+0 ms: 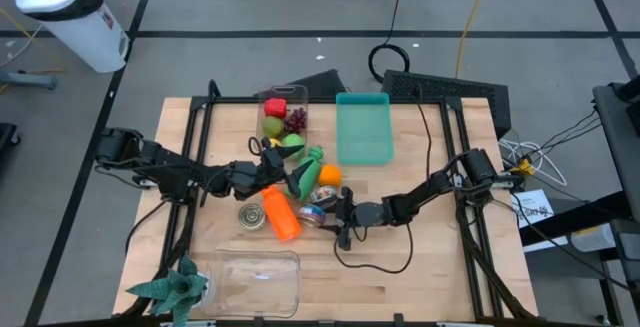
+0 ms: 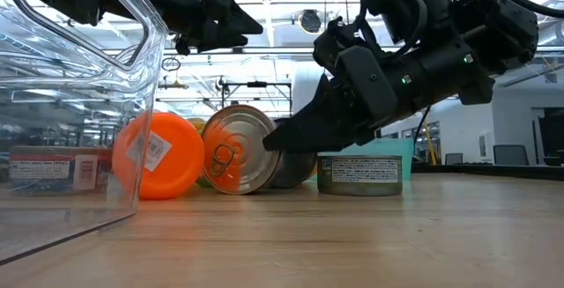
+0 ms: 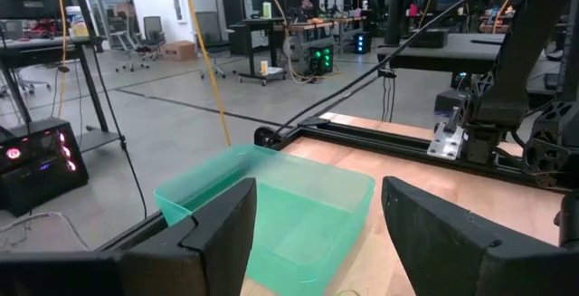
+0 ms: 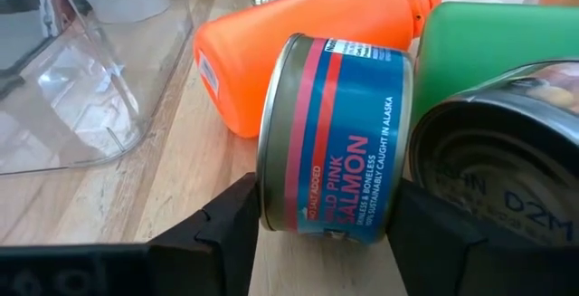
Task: Pick & Place Food Item
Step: Put the right blue pink tuna can into the light blue bin
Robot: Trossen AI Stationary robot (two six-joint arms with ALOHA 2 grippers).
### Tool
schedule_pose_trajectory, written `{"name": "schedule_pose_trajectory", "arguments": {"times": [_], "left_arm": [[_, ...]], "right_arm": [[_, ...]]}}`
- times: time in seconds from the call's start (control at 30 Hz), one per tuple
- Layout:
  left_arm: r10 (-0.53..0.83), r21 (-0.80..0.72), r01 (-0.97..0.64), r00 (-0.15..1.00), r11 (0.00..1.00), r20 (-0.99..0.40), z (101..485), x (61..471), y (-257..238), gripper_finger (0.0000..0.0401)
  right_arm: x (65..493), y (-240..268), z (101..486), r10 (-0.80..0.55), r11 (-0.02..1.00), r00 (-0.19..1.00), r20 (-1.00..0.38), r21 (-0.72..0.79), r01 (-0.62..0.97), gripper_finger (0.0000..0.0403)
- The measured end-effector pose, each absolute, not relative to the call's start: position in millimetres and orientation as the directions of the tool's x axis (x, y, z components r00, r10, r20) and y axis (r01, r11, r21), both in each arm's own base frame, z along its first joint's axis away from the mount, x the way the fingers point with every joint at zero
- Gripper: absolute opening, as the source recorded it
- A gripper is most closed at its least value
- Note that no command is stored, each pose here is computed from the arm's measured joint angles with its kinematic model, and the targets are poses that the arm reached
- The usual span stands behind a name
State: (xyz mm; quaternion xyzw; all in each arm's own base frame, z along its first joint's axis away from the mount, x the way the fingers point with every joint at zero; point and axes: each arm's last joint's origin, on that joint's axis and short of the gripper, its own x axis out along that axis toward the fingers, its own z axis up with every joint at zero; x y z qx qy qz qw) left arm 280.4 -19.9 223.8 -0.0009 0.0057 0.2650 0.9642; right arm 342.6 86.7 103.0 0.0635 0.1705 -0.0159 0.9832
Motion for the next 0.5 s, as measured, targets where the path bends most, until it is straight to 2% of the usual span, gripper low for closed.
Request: {"name": "schedule_pose_trajectory", "arguments": {"times": [0.5], "left_arm": [[0.511,0.001,-0.511,0.86,0.86,-0.011,224,280,-20,0.0243]], "right_arm": [[331,92,160,0.018,0.991,0.962,-0.272,0.13,0.018,0.0193]]}}
